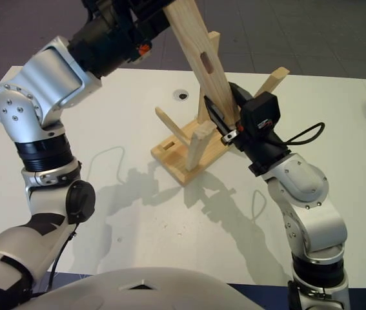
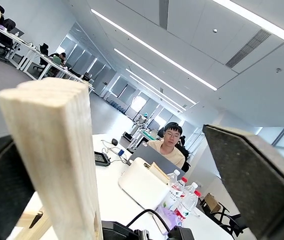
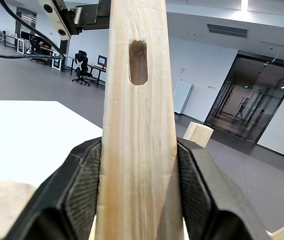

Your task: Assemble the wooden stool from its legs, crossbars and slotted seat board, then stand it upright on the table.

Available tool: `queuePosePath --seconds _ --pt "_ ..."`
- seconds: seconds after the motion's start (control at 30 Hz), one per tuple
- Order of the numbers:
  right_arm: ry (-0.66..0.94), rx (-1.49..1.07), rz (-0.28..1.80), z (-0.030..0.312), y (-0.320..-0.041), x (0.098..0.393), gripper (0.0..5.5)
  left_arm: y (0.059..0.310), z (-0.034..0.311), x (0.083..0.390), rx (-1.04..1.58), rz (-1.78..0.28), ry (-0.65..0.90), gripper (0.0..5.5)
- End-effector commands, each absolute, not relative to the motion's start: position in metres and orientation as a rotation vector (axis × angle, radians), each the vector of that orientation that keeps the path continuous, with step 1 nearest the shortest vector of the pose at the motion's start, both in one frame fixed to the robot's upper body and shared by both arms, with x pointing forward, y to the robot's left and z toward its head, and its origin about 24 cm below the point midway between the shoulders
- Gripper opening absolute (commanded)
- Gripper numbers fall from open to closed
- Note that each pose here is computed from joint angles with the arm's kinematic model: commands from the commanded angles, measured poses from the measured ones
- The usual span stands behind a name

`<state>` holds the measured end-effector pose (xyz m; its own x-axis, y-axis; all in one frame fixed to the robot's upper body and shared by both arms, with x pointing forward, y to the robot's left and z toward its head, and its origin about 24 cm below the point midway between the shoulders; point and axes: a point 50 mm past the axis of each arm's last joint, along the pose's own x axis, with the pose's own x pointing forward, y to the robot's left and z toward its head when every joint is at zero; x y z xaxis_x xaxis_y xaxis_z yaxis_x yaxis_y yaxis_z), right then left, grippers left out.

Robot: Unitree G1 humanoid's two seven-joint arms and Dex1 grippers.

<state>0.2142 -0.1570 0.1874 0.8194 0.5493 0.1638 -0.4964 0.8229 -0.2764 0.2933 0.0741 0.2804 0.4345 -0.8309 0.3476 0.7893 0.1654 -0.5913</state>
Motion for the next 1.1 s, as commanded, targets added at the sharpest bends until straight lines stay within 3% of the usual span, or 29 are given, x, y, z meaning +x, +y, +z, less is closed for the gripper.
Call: queuePosePath --seconds 0.03,0.73,0.9,0.93,1.1 --pt "-0.22 -0.235 0.592 0.187 -0.155 0.211 2.06 0.074 0.282 0.29 -0.788 -1.15 0.047 4.72" --pt "-0.209 -0.256 0.588 0.187 -0.155 0.211 2.06 0.074 0.266 0.291 -0.594 -1.067 0.023 1.1" --pt "-0.206 -0.262 0.576 0.185 -0.157 0.211 2.06 0.073 0.262 0.294 -0.58 -1.048 0.022 1.05" --pt "-0.207 -0.263 0.566 0.186 -0.157 0.211 2.43 0.074 0.261 0.295 -0.584 -1.042 0.02 1.04" --pt "-0.228 -0.201 0.509 0.189 -0.164 0.215 3.24 0.09 0.272 0.31 -0.687 -0.949 -0.048 1.04"
